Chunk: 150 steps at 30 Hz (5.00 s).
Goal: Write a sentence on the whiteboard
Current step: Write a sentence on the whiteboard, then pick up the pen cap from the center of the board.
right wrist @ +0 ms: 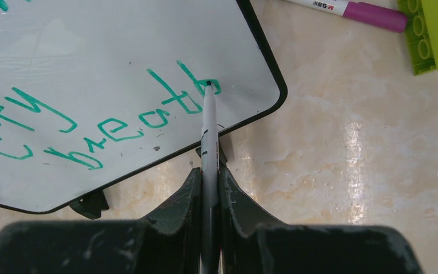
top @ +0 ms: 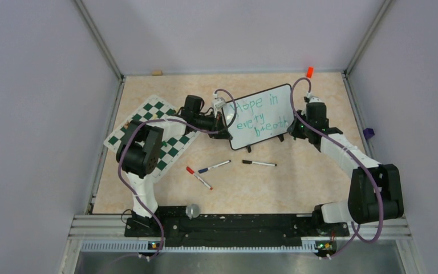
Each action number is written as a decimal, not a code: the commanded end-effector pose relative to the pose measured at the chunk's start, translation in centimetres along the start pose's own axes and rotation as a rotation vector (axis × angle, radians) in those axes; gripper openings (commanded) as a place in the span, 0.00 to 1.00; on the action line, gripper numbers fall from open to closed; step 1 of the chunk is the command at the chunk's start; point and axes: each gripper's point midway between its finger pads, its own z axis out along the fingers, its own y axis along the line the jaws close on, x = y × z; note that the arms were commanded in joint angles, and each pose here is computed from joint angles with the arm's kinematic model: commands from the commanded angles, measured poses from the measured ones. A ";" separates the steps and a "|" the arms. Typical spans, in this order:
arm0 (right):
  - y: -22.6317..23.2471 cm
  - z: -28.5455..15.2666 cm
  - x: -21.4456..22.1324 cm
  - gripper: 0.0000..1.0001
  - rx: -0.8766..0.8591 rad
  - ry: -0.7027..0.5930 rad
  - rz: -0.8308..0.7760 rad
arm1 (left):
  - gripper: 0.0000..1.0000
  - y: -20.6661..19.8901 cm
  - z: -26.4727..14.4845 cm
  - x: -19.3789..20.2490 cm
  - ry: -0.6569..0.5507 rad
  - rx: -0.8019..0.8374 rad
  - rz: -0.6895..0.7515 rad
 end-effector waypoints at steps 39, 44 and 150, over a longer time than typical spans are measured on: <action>-0.4 -2.6 -1.0 0.00 0.013 -0.053 -0.012 | 0.03 -0.7 0.2 0.6 0.024 0.008 0.027; 0.5 -5.7 -2.7 0.00 -0.019 -0.146 -0.005 | 0.26 -0.8 0.0 0.5 0.020 0.000 0.036; 15.0 -15.3 3.2 0.00 -0.746 -0.108 -0.259 | 0.00 11.5 -23.5 10.8 -0.302 -1.249 -1.210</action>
